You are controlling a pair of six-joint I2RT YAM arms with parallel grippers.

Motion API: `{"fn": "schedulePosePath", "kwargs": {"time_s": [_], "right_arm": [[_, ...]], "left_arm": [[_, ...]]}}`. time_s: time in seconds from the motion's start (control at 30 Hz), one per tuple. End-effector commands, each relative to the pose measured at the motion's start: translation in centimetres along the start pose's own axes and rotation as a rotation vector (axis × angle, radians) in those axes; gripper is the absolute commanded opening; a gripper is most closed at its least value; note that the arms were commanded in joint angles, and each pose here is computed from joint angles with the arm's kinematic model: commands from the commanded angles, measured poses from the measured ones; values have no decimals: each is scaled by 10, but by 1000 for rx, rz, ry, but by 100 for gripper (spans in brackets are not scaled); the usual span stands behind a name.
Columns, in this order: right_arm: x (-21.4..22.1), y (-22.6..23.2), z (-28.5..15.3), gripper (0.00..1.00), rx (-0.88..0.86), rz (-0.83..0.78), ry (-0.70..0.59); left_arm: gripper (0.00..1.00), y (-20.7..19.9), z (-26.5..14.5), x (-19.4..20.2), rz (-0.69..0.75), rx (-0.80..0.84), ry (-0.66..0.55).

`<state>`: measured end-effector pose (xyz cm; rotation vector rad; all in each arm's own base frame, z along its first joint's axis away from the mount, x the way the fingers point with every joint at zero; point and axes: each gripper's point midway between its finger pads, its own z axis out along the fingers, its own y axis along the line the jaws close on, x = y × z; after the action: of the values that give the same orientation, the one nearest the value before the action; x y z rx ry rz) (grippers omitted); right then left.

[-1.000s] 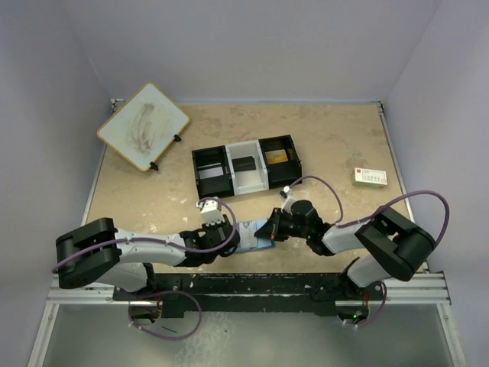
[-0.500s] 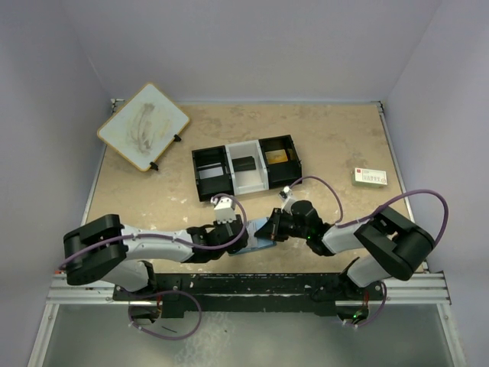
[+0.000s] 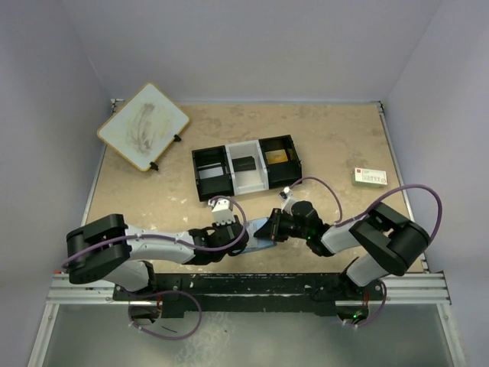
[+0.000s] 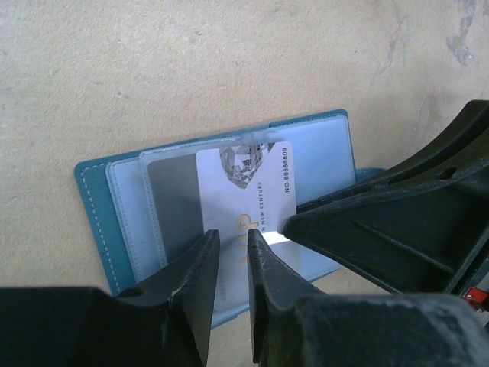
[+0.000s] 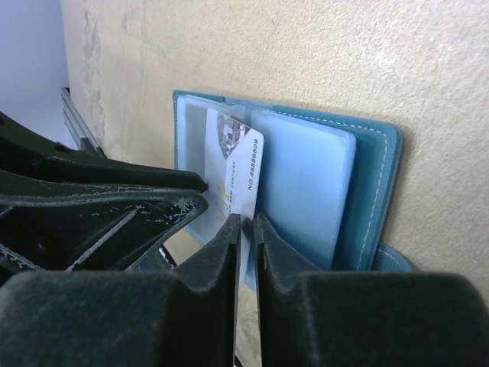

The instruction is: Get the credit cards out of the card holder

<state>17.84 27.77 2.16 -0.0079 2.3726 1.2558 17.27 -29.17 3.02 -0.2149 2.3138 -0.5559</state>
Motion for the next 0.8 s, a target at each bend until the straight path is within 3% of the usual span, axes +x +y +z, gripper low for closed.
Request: {"fn": "schedulePosePath", "kwargs": {"time_s": [0.0, 0.1, 0.23, 0.33, 0.4, 0.63, 0.77], "right_arm": [[-6, 11, 5, 18, -60, -2, -16], [-6, 12, 9, 26, -75, 0, -9], [-6, 17, 12, 24, -110, -6, 0], [-7, 17, 11, 13, -105, -7, -9], [-7, 15, 7, 0, -91, -7, -19], [-14, 5, -6, 0, -10, -28, -57], [-9, 9, -8, 9, -41, -33, -40]], "left_arm": [[20, 42, -4, 15, 70, -113, 37], [19, 42, -5, 16, 84, -111, 41], [18, 45, -6, 15, 92, -125, 37], [18, 46, -7, 12, 85, -129, 26], [18, 46, -8, 10, 74, -126, 20], [18, 43, -9, 11, 71, -109, 24], [17, 35, -7, 16, 62, -75, 39]]}}
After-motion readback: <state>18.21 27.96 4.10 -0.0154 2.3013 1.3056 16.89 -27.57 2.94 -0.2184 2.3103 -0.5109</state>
